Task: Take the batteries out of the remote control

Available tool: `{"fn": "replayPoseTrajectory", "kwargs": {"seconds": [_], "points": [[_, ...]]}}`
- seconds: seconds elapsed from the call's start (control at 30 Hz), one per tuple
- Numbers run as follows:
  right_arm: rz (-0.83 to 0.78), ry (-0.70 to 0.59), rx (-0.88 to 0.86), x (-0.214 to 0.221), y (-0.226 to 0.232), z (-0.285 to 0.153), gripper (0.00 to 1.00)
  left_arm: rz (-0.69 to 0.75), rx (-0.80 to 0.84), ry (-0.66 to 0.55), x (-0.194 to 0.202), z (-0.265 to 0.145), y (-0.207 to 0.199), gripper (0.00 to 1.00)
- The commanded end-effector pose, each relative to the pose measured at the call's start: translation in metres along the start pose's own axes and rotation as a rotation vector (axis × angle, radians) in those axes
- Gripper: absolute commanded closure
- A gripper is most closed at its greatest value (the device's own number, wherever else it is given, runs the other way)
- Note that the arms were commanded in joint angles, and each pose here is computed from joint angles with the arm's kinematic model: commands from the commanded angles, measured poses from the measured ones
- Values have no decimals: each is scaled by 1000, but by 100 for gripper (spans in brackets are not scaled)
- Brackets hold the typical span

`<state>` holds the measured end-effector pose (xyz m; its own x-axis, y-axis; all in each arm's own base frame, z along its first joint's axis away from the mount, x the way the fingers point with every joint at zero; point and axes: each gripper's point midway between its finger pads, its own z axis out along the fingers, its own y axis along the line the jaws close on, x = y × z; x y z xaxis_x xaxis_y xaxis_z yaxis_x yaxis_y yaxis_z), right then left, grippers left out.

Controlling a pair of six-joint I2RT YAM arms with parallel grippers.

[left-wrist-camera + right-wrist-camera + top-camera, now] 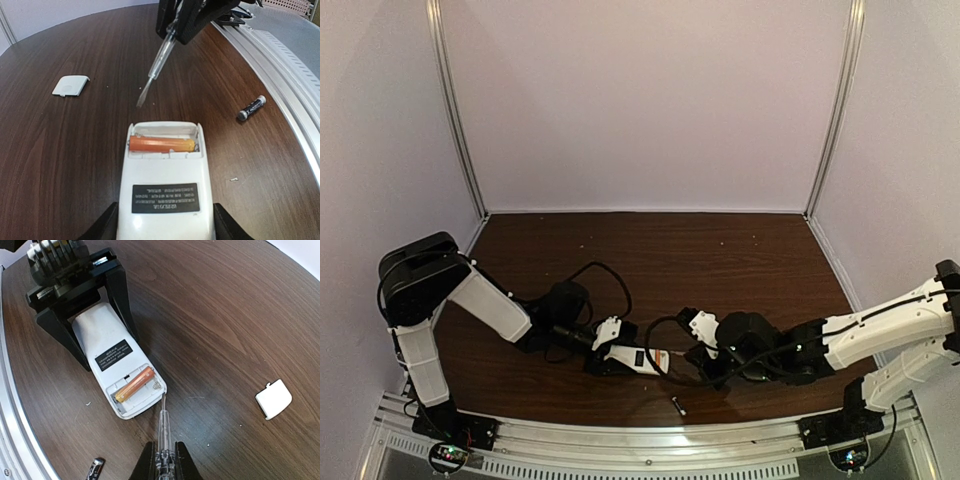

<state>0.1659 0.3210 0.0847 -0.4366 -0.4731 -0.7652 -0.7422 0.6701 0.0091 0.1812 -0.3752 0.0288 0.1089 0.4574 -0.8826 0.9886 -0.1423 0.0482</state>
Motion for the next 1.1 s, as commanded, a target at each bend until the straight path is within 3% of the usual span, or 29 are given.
{"fn": "replayPoseTrajectory", "kwargs": {"seconds": [0.0,1.07], "points": [[28,-47,33,-16,-7,-10,100,46,0,-39,-11,2,4,100],[17,-36,-115,-12,28,23,100,48,12,-45,-14,2,3,100]]}}
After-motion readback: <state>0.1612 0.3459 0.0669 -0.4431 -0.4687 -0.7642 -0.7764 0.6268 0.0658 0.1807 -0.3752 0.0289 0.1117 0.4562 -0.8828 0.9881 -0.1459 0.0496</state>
